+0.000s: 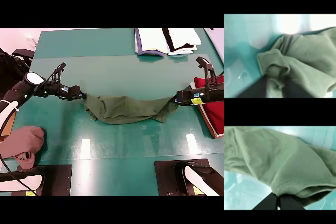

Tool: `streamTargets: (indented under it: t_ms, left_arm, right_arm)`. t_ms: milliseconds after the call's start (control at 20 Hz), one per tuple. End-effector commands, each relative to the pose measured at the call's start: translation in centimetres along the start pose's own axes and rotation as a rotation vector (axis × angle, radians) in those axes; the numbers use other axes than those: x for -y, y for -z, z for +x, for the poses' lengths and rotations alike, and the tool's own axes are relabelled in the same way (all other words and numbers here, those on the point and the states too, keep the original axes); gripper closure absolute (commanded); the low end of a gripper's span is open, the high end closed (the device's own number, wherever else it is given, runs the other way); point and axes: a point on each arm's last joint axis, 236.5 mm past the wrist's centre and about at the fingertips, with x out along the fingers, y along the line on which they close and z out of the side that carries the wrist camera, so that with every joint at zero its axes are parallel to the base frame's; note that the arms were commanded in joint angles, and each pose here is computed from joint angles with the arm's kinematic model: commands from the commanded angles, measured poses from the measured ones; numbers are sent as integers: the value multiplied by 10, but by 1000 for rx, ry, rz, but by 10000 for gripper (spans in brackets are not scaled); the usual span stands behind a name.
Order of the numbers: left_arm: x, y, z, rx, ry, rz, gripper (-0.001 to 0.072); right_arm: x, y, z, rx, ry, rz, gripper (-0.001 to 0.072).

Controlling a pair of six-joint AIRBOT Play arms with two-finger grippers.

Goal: Fold the shirts.

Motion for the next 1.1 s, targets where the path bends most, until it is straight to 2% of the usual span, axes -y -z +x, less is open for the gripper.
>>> streamTargets:
  t_ms: [0,150,300,400,550,700,850,950,1050]
  left_arm:
    - [4,-12,-1,40,15,-5,679]
    - [43,-60,-52,211,19,117,680]
    - [121,-110,-175,507,-24,376,680]
    - [176,-114,-276,718,-77,542,680]
    - [241,-76,-408,1001,-125,685,680]
    - [271,-27,-485,1177,-140,736,680]
    - [269,1,-522,1264,-192,707,680]
    - [249,-2,-521,1239,-268,661,680]
    - [216,-16,-490,1107,-349,593,680]
  right_arm:
    - [-12,-7,2,27,-9,-42,694]
    - [-28,-37,-29,119,-8,-97,694]
    - [-54,-86,-99,313,7,-179,694]
    - [-75,-109,-157,447,27,-239,694]
    - [-95,-119,-236,603,82,-302,694]
    - [-98,-112,-286,685,157,-317,694]
    - [-95,-108,-317,746,223,-309,694]
    - [-91,-109,-327,772,246,-286,695]
    - [-83,-109,-320,753,244,-249,695]
